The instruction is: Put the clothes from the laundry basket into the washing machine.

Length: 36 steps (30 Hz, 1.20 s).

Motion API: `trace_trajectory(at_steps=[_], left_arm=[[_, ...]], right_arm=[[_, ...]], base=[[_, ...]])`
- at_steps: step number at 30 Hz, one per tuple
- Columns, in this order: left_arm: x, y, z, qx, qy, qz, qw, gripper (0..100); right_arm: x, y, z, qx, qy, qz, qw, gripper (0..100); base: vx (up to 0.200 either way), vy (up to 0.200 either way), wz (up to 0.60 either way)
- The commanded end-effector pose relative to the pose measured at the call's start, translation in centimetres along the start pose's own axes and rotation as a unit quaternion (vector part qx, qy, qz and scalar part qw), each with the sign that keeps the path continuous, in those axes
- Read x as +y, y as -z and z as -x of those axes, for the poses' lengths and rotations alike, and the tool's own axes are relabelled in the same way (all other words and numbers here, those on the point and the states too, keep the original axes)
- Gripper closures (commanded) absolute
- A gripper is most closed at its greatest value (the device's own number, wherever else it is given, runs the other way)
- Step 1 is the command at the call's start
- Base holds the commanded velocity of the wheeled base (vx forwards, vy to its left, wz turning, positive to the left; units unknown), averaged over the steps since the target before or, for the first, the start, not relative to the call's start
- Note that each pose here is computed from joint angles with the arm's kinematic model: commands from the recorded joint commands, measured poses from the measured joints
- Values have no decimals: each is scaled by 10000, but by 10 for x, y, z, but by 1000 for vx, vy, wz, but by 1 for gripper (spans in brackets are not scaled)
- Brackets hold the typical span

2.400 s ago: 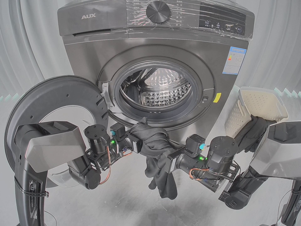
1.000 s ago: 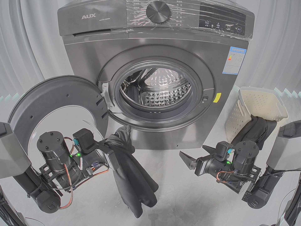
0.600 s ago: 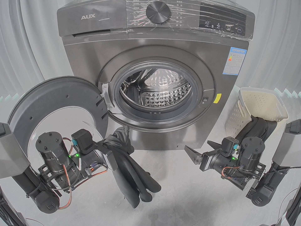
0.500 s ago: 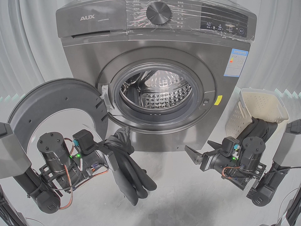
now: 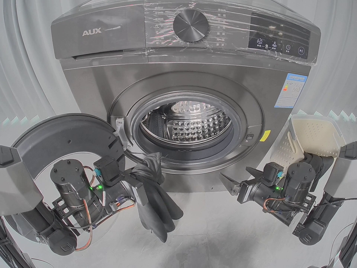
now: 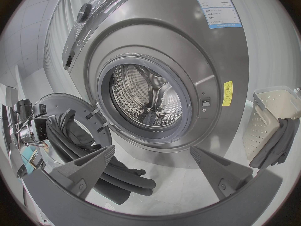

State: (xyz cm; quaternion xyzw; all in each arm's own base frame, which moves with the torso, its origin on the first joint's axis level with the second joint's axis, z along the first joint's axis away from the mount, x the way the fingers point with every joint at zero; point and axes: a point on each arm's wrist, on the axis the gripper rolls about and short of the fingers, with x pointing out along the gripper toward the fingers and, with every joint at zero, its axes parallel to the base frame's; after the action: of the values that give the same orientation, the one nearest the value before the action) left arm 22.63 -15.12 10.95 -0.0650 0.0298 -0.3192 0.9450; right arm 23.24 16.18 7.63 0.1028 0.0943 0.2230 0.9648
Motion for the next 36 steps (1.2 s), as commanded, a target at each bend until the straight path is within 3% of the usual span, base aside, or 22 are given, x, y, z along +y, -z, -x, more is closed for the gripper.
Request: trace_trajectory(at_steps=[1,12,18,21,26,28,31,36], left_arm=[[-2,1,-1,14,26,-8,10000,100],[-2,5,-2,89,15,-11,10000,100],[-3,10,-2,193,39,-7,9998,100],[-8,12,-4,229,127,-9,9997,100],[-31,19,-12,288,544,-23,9981,100],[-32,29,-27,373,548,-47,9978,100],[-26,46,-54,415,500,-142,9978,100],[-15,61,-95,210,456,-94,9987,100]], right_arm=[[1,1,0,18,-10,5,10000,0],[2,4,3,92,-53,22,9999,0],[5,10,11,271,-115,70,9995,0],[12,14,19,396,-276,111,9988,0],[23,12,25,359,-507,143,9980,0],[26,12,27,359,-569,143,9976,0],[26,14,30,422,-575,167,9973,0],[26,14,30,438,-579,171,9972,0]], base=[[200,0,0],[200,0,0],[0,0,0],[0,0,0],[0,0,0],[0,0,0],[0,0,0],[0,0,0]])
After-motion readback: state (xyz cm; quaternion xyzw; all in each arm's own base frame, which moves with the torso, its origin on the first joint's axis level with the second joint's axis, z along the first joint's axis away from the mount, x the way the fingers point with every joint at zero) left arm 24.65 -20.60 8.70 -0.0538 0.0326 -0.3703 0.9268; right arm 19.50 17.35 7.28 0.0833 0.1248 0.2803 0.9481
